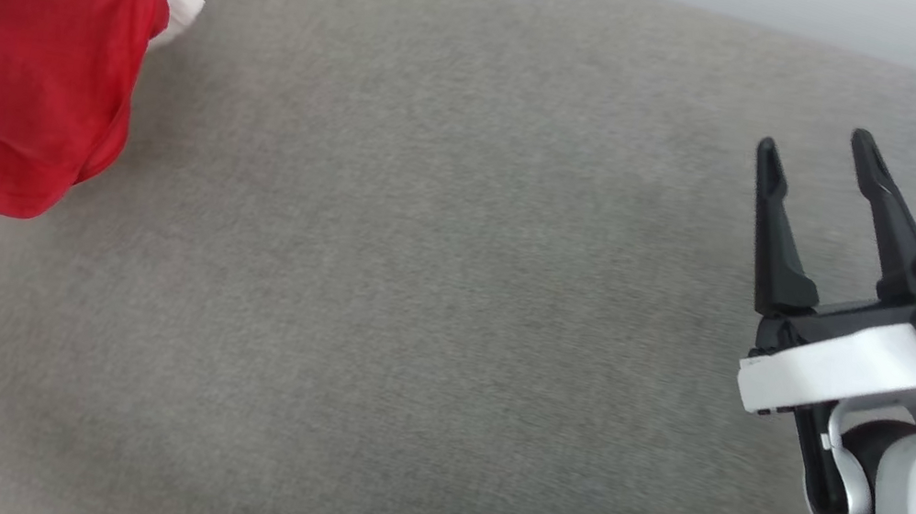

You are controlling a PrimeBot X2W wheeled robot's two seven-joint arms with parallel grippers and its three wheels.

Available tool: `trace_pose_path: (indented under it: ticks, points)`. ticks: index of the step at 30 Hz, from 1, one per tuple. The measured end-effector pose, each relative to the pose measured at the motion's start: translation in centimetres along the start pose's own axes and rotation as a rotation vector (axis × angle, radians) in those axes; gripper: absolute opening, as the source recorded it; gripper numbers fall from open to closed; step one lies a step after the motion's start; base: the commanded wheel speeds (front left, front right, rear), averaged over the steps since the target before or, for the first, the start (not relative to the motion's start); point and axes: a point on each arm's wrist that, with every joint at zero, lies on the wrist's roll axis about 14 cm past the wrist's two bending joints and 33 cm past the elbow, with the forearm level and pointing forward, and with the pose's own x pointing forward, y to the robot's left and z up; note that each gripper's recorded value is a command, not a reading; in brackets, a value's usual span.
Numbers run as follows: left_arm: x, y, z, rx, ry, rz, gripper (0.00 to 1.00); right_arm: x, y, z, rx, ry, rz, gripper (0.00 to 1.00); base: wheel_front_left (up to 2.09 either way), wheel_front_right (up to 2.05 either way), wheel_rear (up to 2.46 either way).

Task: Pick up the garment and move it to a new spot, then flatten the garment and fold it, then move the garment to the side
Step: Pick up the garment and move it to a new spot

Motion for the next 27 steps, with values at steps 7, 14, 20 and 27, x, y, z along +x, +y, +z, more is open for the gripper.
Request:
trace_pose_path:
  ticks: [7, 14, 20, 27]
  points:
    - [-0.9, -4.9, 4.6, 0.059, -0.083, -0.128, 0.0, -2.8, -3.1, 1.7, -0.013, -0.038, -0.112, 1.0, 0.0, 0.0, 0.0]
    - [-1.8, -10.9, 7.2, 0.113, -0.128, -0.271, 0.0, -5.9, -6.1, 2.7, -0.032, -0.057, -0.22, 1.0, 0.0, 0.0, 0.0]
    - [-2.2, -17.1, 7.9, 0.149, -0.141, -0.425, 0.0, -8.6, -8.6, 3.7, -0.055, -0.074, -0.31, 1.0, 0.0, 0.0, 0.0]
    - [-3.2, -25.0, 6.4, 0.192, -0.101, -0.631, 0.0, -11.8, -11.3, 4.0, -0.072, -0.078, -0.413, 1.0, 0.0, 0.0, 0.0]
